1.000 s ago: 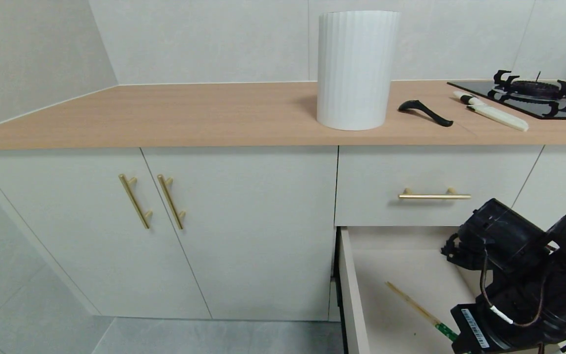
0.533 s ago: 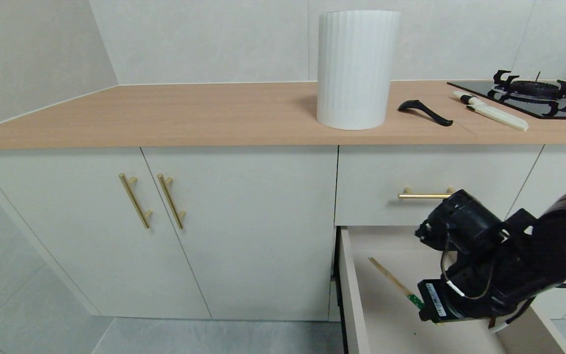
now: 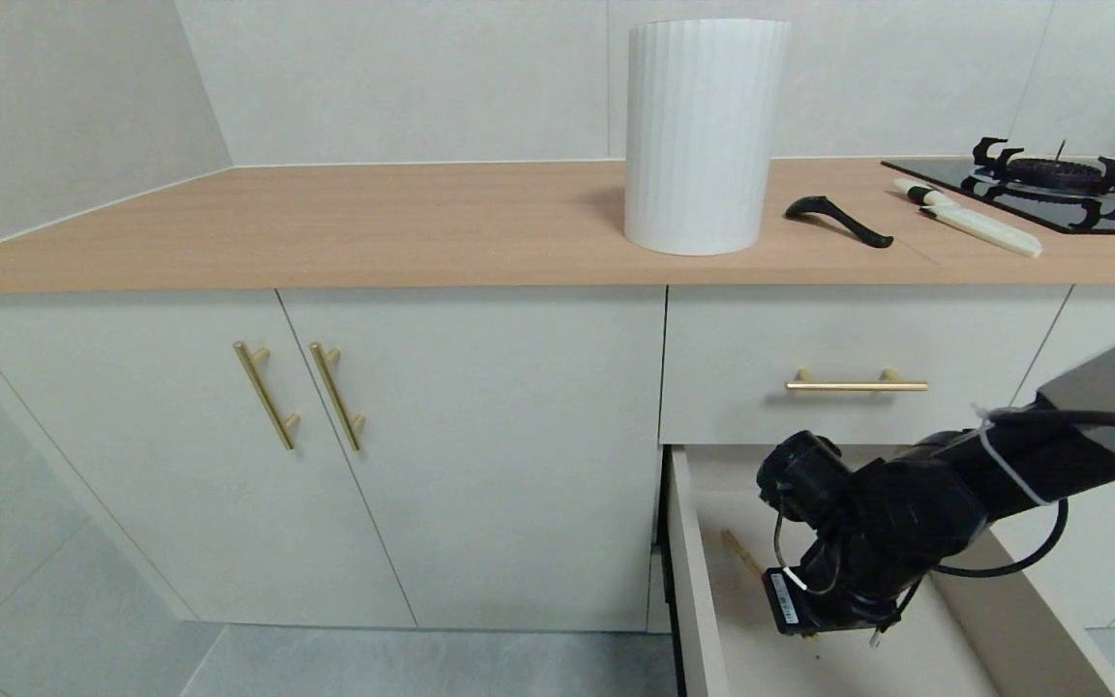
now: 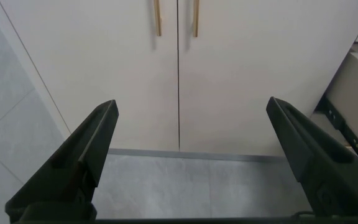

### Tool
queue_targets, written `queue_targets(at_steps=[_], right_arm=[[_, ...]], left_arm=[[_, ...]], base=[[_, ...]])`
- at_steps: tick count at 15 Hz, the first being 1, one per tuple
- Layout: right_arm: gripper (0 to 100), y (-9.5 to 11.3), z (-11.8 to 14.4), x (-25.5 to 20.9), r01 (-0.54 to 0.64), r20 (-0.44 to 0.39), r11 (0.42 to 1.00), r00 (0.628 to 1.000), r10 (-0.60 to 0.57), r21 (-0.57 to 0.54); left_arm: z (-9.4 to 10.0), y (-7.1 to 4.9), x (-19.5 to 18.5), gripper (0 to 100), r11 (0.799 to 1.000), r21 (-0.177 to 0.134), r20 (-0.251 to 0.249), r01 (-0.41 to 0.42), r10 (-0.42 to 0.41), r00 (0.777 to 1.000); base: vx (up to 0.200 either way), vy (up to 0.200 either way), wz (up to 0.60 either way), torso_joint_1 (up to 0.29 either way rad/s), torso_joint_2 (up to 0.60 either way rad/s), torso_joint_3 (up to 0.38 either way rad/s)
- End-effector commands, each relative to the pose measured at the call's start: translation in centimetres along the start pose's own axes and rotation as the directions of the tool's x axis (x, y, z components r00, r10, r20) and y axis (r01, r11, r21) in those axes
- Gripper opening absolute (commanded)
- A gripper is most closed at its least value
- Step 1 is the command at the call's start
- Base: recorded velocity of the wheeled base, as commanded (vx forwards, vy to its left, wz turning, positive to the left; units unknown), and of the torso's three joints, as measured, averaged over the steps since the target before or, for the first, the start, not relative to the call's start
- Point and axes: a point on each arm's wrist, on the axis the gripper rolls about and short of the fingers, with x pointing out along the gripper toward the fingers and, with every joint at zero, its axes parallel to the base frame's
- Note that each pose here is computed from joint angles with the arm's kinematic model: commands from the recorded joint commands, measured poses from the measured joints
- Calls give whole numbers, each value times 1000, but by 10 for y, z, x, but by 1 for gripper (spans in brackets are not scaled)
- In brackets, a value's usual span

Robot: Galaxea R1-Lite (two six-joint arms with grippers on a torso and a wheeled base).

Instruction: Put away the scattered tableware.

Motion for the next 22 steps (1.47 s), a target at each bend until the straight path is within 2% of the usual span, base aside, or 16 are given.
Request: queue_targets(at_steps=[1, 5, 15, 16, 21, 22], right_arm=[[0, -9, -6, 34, 44, -47, 999, 998, -43, 25], [0, -12, -9, 55, 74, -71, 997, 995, -72, 27], [0, -11, -10, 57, 80, -75, 997, 994, -78, 21], [100, -11, -10, 57, 80, -74, 997, 994, -78, 21], [100, -11, -9, 54, 76, -65, 997, 995, -74, 24], [100, -10, -7, 43, 64, -38, 998, 997, -63, 26]], left_arm=[[0, 0, 0, 100, 1000, 0, 0, 0, 0, 1000], [0, 0, 0, 100, 1000, 0, 0, -2, 2, 1000], [0, 0, 0, 100, 1000, 0, 0, -2, 2, 1000], [0, 0, 0, 100, 1000, 0, 0, -2, 2, 1000], [0, 0, 0, 100, 1000, 0, 0, 0, 0, 1000], [0, 0, 0, 100, 1000, 0, 0, 0, 0, 1000]], base=[[0, 0, 0, 0, 0, 0], [0, 0, 0, 0, 0, 0], [0, 0, 0, 0, 0, 0], [0, 0, 0, 0, 0, 0], [0, 0, 0, 0, 0, 0], [0, 0, 0, 0, 0, 0]])
